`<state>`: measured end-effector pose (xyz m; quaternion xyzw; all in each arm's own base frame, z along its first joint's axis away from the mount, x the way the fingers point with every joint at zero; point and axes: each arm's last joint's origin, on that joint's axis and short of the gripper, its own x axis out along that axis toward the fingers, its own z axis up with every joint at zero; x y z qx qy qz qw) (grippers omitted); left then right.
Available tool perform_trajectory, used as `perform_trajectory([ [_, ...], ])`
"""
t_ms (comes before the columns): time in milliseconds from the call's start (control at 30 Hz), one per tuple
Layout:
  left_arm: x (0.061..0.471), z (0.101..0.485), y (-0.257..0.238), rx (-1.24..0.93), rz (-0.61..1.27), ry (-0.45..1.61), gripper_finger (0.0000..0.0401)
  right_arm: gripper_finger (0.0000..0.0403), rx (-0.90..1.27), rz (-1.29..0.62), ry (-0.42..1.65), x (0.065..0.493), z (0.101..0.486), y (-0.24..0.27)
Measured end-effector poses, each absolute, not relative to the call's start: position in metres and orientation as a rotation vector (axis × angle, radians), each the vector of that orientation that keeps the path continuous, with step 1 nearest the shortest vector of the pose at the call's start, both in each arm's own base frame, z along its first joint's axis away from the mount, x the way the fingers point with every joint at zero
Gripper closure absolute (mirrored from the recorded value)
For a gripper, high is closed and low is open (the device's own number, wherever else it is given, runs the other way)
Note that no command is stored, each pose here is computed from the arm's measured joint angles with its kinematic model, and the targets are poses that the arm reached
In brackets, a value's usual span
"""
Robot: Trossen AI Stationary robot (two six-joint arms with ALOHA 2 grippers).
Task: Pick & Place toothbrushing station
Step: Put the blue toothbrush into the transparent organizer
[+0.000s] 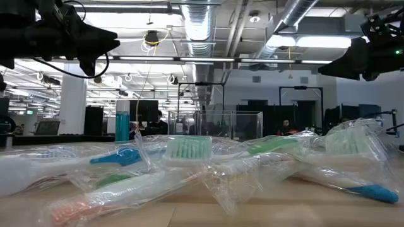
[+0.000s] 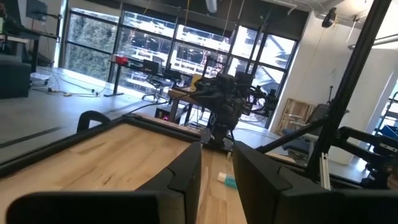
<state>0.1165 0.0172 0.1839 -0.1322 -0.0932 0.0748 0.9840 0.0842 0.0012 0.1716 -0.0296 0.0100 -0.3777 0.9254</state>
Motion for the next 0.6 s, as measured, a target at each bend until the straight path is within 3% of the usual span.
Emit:
perform_trajectory([
  [267, 0.130, 0.193, 0.017, -0.340, 0.092, -0.124, 0.0316, 0.0302, -0.043, -0.775, 0.013, 0.084, 0.172, 0.001],
  [600, 0.179, 0.198, 0.021, -0.367, 0.066, 0.114, 0.0316, 0.0302, -0.043, -0.775, 0.013, 0.084, 0.172, 0.001],
])
